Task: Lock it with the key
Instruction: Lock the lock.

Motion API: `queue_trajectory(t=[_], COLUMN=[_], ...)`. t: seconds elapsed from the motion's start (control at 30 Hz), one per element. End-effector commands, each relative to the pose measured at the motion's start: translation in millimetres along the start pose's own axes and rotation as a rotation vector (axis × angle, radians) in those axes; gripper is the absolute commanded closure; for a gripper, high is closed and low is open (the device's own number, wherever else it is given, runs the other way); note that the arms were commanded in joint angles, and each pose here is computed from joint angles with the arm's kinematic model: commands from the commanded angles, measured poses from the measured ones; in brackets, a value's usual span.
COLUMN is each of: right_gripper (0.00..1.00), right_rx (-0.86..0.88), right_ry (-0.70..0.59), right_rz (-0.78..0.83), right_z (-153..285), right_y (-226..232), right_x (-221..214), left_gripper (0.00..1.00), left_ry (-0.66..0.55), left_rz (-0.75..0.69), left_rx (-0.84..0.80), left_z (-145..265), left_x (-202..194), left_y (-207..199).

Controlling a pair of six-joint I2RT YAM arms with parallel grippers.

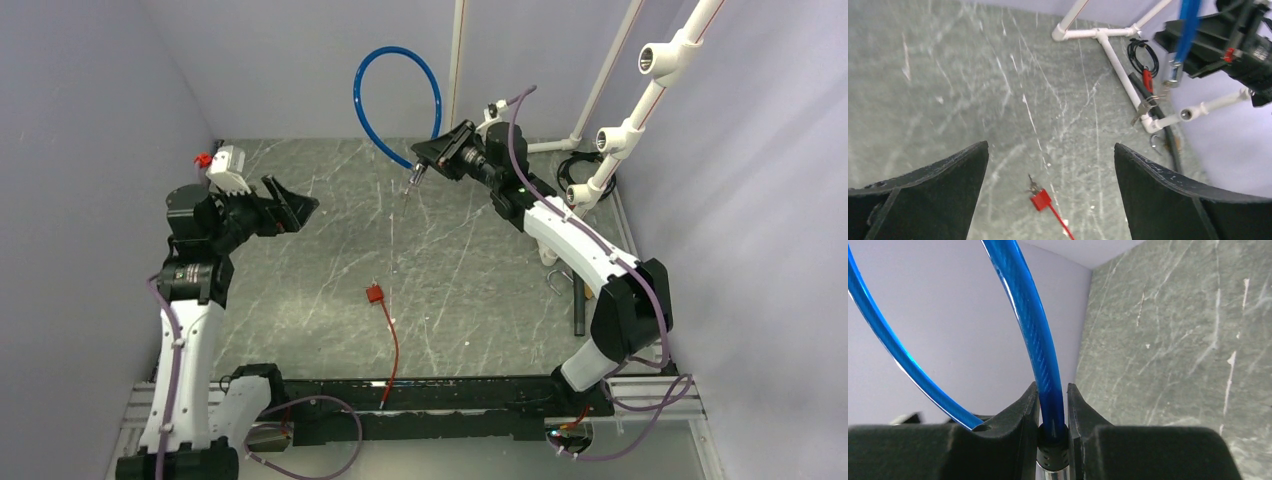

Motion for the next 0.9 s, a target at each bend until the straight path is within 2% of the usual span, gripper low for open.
queue_trajectory(t=[0.0, 0.17, 0.33, 0.5, 0.6, 0.77, 0.87], right_gripper=[1.0, 1.0, 1.0, 1.0, 1.0, 1.0, 1.0], right_rx=[0.115, 0.142, 0.169, 0.209, 0.233, 0.227, 0.236], right_ry=[-0.092, -0.104, -0.097, -0.097, -0.102, -0.104, -0.095], right_rz=[-0.057, -0.057, -0.076, -0.108, -0.128, -0.105, -0.09], right_z=[-4.9, -13.7, -23.1, -32.3, -38.8, -48.9, -49.5], right_y=[46.3, 54.9, 52.0, 49.4, 48.6, 50.2, 51.9], right_x=[27.1, 28.0, 24.3, 22.7, 23.1, 16.2, 12.6], left_gripper=[0.01, 0.1, 0.12, 0.14, 0.23, 0.36, 0.37], left_ry=[-0.037, -0.044, -0.005, 0.036, 0.058, 0.022, 0.014], left_rz=[0.241, 0.148, 0.022, 0.005, 0.014, -0.047, -0.068], left_rx=[-0.119, -0.349, -0.454, -0.489, -0.479, -0.445, -0.437], left_z=[-20.3, -38.3, -49.5, -65.4, -76.5, -79.5, -84.4], left_x=[-2.6, 2.3, -18.6, -23.2, -31.2, -23.1, -24.1], left_y=[8.5, -13.1, -33.4, -38.7, -37.0, -38.4, -41.4])
Point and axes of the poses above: each gripper's point midway between its finger pads, its own z axis back along the fingers, its own y axis along the line the jaws close on, x = y × z, the point moved 3 cm from there along z, back along the fingers, and after that the axes turned 6 degrees about z, right-handed, at the moved point
